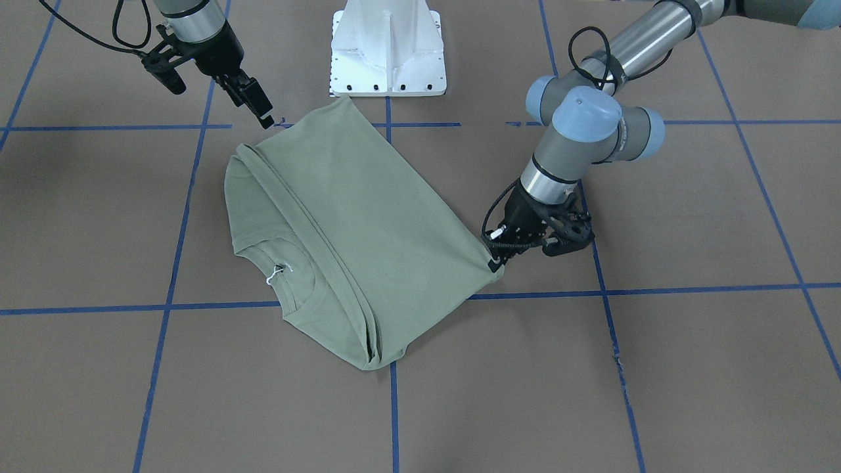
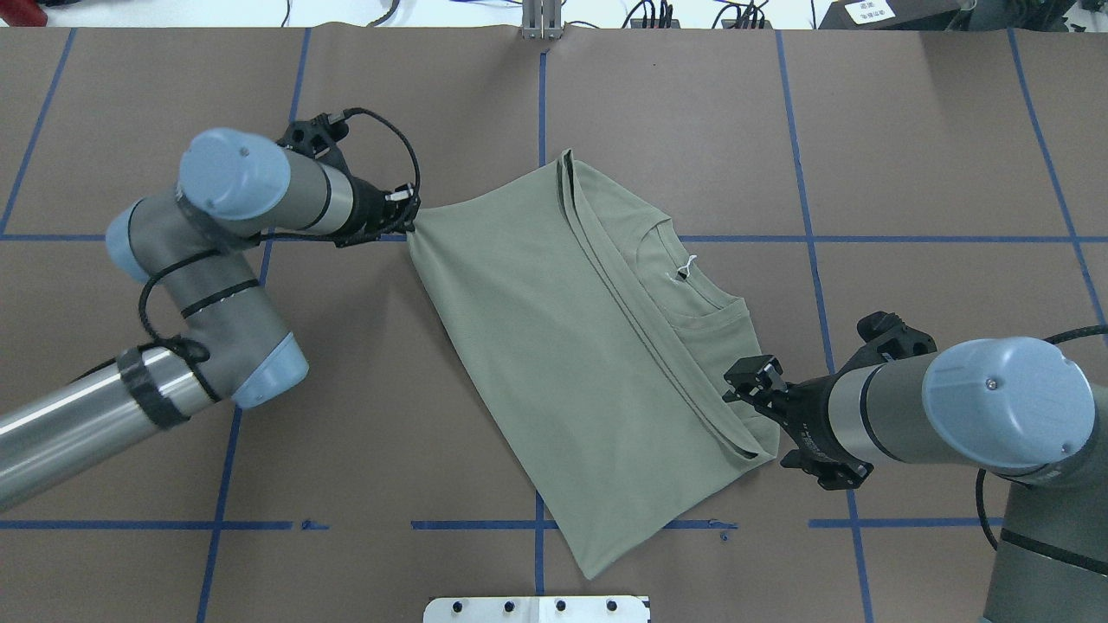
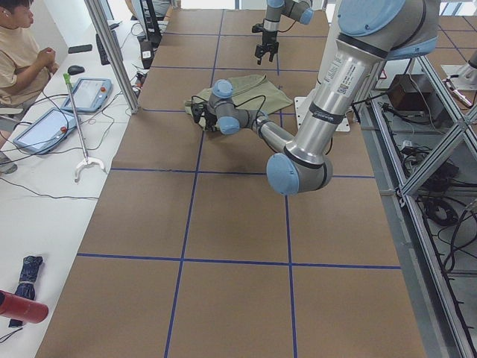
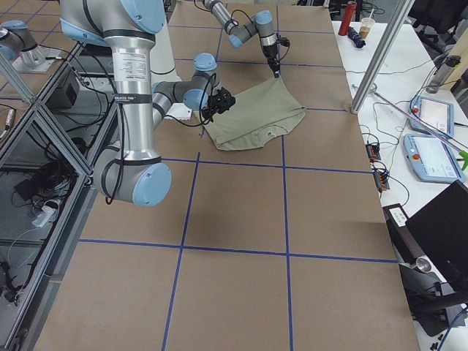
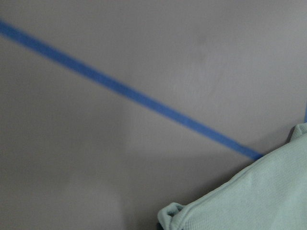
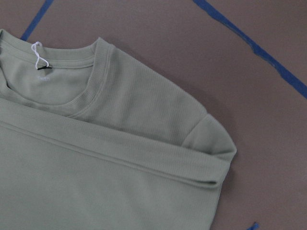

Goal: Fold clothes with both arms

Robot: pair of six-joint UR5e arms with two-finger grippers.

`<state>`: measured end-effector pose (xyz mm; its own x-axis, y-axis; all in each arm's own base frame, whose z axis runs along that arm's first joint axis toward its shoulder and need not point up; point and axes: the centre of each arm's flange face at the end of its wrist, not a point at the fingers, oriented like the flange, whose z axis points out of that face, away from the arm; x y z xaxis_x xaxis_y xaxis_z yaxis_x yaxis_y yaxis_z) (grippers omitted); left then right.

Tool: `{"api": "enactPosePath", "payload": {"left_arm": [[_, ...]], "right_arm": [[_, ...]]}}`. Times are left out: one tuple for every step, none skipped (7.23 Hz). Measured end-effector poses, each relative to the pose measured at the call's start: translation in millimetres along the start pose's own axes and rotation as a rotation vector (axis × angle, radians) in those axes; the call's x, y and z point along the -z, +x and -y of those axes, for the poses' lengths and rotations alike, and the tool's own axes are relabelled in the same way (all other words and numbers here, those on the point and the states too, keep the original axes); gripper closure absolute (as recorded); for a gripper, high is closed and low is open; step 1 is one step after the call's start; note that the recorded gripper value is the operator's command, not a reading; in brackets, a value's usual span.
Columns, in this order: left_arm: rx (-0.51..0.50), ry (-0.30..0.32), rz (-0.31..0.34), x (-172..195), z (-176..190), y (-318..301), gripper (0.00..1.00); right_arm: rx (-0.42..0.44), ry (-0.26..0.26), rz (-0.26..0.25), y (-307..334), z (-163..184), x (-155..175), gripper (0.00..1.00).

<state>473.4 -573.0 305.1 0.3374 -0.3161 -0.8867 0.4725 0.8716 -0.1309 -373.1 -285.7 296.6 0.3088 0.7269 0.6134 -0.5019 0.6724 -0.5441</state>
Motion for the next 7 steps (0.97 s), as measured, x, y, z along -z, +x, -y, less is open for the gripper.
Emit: {"api": "enactPosePath", "payload": {"left_arm": [[0.008, 0.039, -0.013, -24.0, 41.9, 26.8, 1.0], [0.012, 0.073, -0.033, -49.0, 76.2, 40.5, 1.0], [0.015, 0.101, -0.047, -63.5, 98.1, 49.2, 1.0], [0.017, 0.118, -0.051, -72.2, 109.0, 58.9, 0.99], [0.017, 0.129, -0.055, -79.4, 115.0, 63.9, 0.52], [0.015, 0.133, -0.059, -83.3, 117.0, 65.9, 0.43], [0.013, 0.132, -0.065, -83.5, 118.2, 68.2, 0.42]], "right_arm": [[-0.002, 0.004, 0.015, -5.9, 1.3, 2.5, 0.0], [-0.003, 0.005, 0.026, -10.4, 1.2, 3.9, 0.0], [-0.003, 0.006, 0.033, -13.2, 1.2, 4.8, 0.0], [-0.003, 0.009, 0.04, -15.5, 1.6, 6.0, 0.0], [-0.005, 0.016, 0.046, -16.9, 3.0, 6.9, 0.0], [-0.006, 0.022, 0.048, -17.3, 4.1, 5.7, 0.0], [0.0, 0.028, 0.047, -19.9, 3.9, 0.4, 0.0]]}}
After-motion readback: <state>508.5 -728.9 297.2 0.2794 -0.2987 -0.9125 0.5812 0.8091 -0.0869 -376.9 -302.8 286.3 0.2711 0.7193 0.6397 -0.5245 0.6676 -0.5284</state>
